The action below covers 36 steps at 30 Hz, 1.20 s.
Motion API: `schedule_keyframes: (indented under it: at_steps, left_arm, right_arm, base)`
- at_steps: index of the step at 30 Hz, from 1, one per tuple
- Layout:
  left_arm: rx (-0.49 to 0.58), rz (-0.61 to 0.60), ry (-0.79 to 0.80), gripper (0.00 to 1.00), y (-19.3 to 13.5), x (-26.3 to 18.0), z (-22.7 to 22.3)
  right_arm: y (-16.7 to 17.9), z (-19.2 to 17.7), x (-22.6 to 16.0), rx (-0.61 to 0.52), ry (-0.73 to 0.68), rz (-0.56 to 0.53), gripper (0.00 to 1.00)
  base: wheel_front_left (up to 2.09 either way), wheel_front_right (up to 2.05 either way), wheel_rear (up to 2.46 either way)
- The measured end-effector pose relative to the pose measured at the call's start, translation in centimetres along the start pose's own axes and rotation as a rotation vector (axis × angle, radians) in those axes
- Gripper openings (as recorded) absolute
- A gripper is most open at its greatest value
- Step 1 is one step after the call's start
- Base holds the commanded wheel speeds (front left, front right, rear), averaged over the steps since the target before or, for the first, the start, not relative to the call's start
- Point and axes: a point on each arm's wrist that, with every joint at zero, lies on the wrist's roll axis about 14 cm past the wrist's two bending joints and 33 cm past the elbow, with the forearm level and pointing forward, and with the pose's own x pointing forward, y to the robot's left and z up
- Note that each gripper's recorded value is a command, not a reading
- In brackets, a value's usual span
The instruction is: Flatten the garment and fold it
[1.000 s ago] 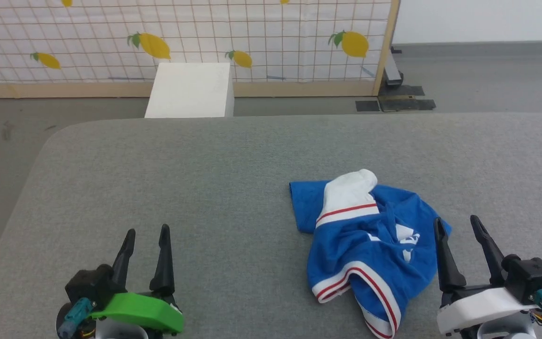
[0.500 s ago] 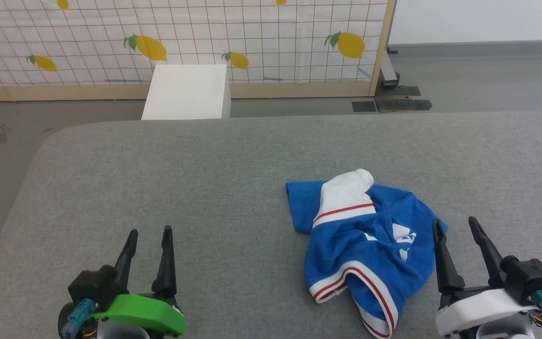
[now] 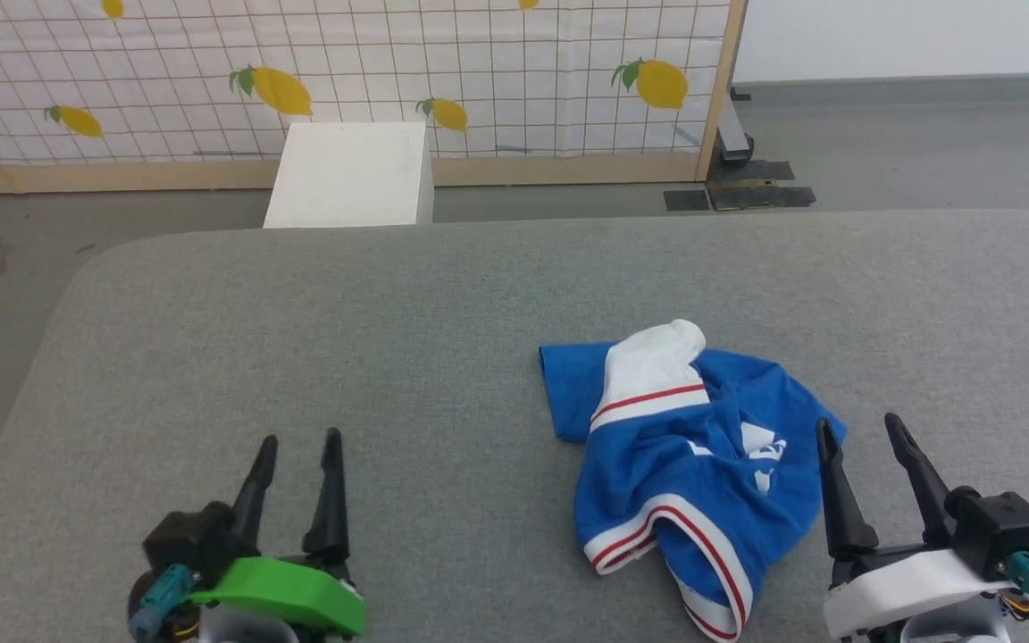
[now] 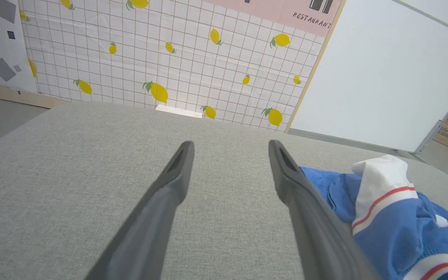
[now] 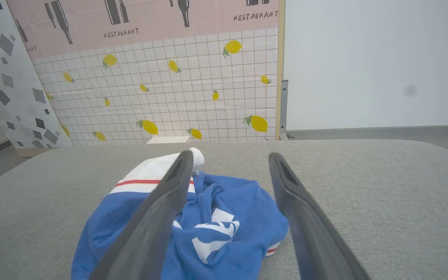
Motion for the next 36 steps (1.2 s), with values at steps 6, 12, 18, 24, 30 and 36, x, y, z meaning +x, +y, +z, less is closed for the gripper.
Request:
schedule_keyframes:
  at_steps: [6,12,18,24,30,36]
  left_arm:
    - [-0.06,-0.172,0.046,1.0,-6.1,2.1,-1.5]
    - [-0.11,-0.324,0.191,1.0,-12.4,5.9,-3.3]
    - [-0.096,-0.388,0.473,1.0,-16.3,8.0,-7.1]
    - [-0.039,-0.417,0.706,1.0,-18.4,8.5,-10.3]
    - [0.046,-0.414,0.922,1.0,-18.5,7.4,-13.8]
    - [0.054,-0.467,0.955,0.0,-19.5,6.7,-14.3]
  right_arm:
    - [-0.4,-0.2,-0.4,0.004,0.006,-0.015,1.0]
    - [-1.2,-0.5,-1.0,0.004,0.019,-0.043,1.0]
    - [-2.5,-0.9,-1.6,0.004,0.032,-0.088,1.0]
    - [-4.1,-1.2,-2.8,0.003,0.045,-0.147,1.0]
    - [-5.4,-1.5,-3.9,0.0,0.056,-0.198,1.0]
    - [-5.8,-1.6,-4.2,0.0,0.057,-0.213,1.0]
  base:
    - [0.0,0.0,0.0]
    - [0.0,0.0,0.0]
    - [0.0,0.0,0.0]
    - [0.0,0.0,0.0]
    - [0.0,0.0,0.0]
    - [0.0,0.0,0.0]
